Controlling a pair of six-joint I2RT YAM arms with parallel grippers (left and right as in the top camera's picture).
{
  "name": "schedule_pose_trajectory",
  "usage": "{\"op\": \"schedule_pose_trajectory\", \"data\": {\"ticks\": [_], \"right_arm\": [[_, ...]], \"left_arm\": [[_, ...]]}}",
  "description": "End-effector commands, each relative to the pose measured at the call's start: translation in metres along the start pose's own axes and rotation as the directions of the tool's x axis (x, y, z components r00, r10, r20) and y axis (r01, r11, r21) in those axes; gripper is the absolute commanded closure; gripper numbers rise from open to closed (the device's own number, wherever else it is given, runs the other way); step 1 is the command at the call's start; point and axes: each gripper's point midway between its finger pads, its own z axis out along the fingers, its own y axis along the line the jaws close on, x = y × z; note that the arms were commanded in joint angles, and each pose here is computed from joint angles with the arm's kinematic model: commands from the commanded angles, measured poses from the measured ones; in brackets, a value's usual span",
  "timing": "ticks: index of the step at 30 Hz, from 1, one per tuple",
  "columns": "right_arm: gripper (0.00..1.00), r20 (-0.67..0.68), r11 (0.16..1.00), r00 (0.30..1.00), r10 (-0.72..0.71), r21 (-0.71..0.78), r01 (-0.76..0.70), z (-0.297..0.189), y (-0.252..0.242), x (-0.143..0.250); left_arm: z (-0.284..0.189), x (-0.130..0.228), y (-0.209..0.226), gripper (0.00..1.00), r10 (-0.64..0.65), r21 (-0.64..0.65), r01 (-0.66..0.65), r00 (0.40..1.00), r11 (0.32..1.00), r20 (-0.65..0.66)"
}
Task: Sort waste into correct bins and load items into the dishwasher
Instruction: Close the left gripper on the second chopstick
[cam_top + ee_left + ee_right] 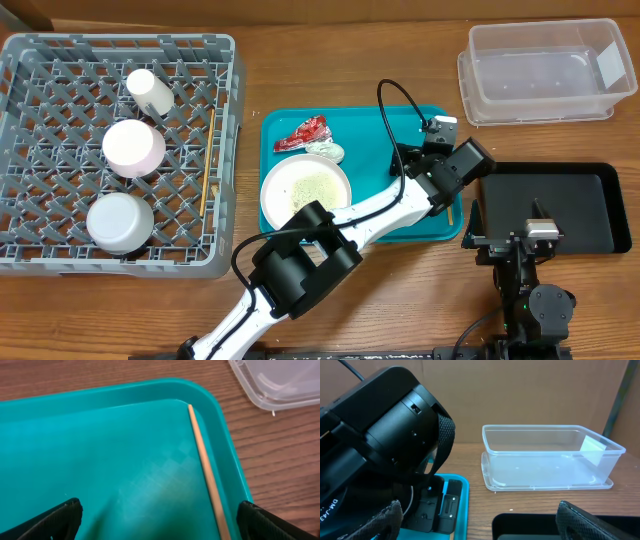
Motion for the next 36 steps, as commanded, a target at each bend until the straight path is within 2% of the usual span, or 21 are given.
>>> {"op": "schedule_pose_trajectory", "data": {"ticks": [1,4,13,21,25,30,32,36], "right_arm": [[0.00,0.006,1.000,1.000,-0.004,0.012,0.004,0.000,-0.002,0.001],[0.00,0.006,1.000,1.000,-0.004,0.013,0.004,0.000,-0.002,0.001],[0.00,0.006,1.000,1.000,-0.004,0.012,0.004,0.000,-0.002,0.001],[0.00,0.006,1.000,1.000,-0.004,0.013,0.004,0.000,-0.002,0.001],[0.01,0.006,1.000,1.000,-0.004,0.013,0.004,0.000,-0.002,0.001],[0.00,0.006,1.000,1.000,-0.004,0.013,0.004,0.000,-0.002,0.001],[0.00,0.006,1.000,1.000,-0.004,0.013,0.004,0.000,-0.002,0.001],[0.00,0.006,1.000,1.000,-0.004,0.013,0.004,0.000,-0.002,0.001]], "left_arm": [[0.003,-0.006,0.003,0.00,0.018,-0.024,-0.018,1.000,1.000,0.023],[0.007,0.002,-0.003,0.00,0.020,0.007,-0.020,1.000,1.000,-0.001],[0.030,0.033,0.001,0.00,0.047,-0.020,-0.048,0.998,0.999,-0.051],[0.031,0.033,-0.001,0.00,0.043,-0.014,-0.043,0.998,0.999,-0.044],[0.032,0.032,-0.001,0.15,0.041,-0.013,-0.042,0.998,0.999,-0.042],[0.031,0.043,0.004,0.55,0.066,-0.026,-0.068,0.994,0.997,-0.088],[0.031,0.051,-0.002,0.62,0.069,0.021,-0.067,0.989,0.998,-0.132],[0.029,0.064,-0.012,0.87,0.074,0.101,-0.053,0.976,0.993,-0.207]]}}
